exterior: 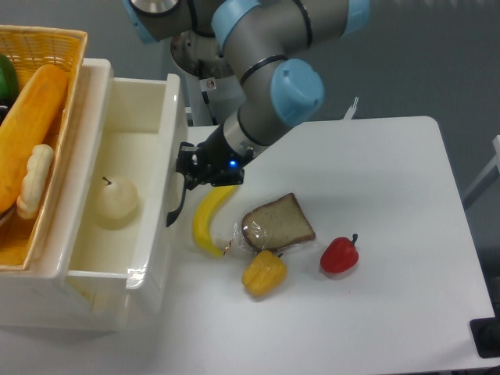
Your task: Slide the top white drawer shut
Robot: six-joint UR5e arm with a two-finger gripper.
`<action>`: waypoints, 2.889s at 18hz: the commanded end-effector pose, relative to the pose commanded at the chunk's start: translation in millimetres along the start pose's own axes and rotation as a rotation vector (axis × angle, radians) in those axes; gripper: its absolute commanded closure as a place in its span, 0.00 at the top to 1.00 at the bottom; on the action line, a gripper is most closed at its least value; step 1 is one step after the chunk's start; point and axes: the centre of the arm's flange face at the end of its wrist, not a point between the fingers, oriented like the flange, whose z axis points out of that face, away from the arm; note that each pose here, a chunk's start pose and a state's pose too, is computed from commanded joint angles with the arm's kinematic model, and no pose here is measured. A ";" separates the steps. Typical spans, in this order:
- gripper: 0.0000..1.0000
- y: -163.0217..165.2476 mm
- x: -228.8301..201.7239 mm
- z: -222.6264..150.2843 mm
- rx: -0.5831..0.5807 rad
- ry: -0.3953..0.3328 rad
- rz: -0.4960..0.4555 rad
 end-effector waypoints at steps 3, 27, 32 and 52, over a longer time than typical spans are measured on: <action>0.01 -3.6 12.6 8.4 -0.012 0.003 0.002; 0.36 -26.7 6.0 -20.7 0.072 -0.046 -0.036; 0.50 -14.9 -49.3 -70.7 0.149 -0.079 -0.091; 1.00 71.1 -204.3 -198.6 0.328 -0.365 -0.232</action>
